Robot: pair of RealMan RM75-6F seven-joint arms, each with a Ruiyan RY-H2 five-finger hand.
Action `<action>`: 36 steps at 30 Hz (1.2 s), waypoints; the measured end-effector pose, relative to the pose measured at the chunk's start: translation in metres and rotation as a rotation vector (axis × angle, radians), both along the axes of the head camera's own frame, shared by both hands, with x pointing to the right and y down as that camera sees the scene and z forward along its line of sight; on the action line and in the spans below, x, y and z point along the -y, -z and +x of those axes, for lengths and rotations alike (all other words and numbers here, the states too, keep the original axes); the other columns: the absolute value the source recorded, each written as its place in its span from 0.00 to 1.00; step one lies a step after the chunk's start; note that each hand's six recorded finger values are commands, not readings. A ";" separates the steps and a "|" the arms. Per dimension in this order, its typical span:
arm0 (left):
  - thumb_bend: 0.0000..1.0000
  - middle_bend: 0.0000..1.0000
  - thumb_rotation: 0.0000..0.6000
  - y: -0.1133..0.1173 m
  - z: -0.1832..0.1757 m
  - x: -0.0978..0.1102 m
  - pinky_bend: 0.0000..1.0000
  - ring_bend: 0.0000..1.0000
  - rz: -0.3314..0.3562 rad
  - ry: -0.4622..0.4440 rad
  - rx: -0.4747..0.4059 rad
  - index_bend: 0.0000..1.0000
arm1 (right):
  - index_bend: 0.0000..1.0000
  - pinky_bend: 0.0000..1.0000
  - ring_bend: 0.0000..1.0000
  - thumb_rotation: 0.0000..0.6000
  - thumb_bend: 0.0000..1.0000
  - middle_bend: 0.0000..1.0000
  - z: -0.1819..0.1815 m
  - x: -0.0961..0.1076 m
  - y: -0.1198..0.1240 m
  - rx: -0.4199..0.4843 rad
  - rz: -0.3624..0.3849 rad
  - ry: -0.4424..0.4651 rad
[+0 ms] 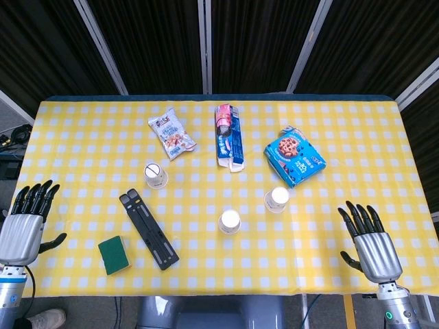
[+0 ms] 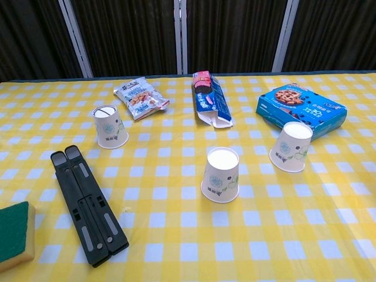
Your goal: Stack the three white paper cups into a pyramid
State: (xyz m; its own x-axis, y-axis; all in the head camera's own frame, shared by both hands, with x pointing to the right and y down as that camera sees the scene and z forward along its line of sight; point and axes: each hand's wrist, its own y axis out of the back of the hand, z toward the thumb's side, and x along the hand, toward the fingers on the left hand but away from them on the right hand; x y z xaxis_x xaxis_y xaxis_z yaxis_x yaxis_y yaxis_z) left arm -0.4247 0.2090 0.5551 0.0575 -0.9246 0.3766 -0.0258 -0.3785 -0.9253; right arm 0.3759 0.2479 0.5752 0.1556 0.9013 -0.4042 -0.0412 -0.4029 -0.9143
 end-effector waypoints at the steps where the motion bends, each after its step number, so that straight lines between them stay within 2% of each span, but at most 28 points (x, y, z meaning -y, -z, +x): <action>1: 0.02 0.00 1.00 0.000 0.000 0.000 0.00 0.00 0.000 0.000 0.000 0.00 | 0.07 0.00 0.00 1.00 0.07 0.00 0.000 0.000 0.000 0.000 0.000 0.001; 13: 0.02 0.00 1.00 0.000 0.003 -0.001 0.00 0.00 -0.004 -0.008 -0.005 0.00 | 0.07 0.00 0.00 1.00 0.07 0.00 -0.001 -0.002 0.001 0.003 -0.004 0.004; 18: 0.13 0.00 1.00 -0.004 0.006 0.007 0.00 0.00 -0.019 -0.010 -0.014 0.00 | 0.07 0.00 0.00 1.00 0.07 0.00 -0.002 0.000 -0.002 0.003 -0.013 0.001; 22: 0.15 0.00 1.00 -0.006 0.020 0.023 0.00 0.00 -0.029 -0.029 -0.032 0.00 | 0.07 0.00 0.00 1.00 0.07 0.00 0.000 0.001 -0.003 0.003 -0.017 -0.008; 29: 0.28 0.00 1.00 -0.016 0.050 0.063 0.00 0.00 -0.070 -0.088 -0.024 0.00 | 0.07 0.00 0.00 1.00 0.07 0.00 0.004 0.002 -0.001 0.021 -0.020 -0.023; 36: 0.34 0.00 1.00 -0.036 0.077 0.094 0.00 0.00 -0.140 -0.151 0.024 0.08 | 0.07 0.00 0.00 1.00 0.07 0.00 0.003 0.001 -0.003 0.037 -0.040 -0.020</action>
State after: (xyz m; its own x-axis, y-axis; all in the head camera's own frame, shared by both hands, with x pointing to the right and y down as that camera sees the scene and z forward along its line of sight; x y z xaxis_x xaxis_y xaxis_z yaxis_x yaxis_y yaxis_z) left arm -0.3481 0.1150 0.5909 0.1809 -0.8447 0.5038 0.0629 -0.5013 -0.8630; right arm 0.3785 0.2467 0.5787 0.1527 0.8877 -0.4343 0.0006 -0.4396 -0.8982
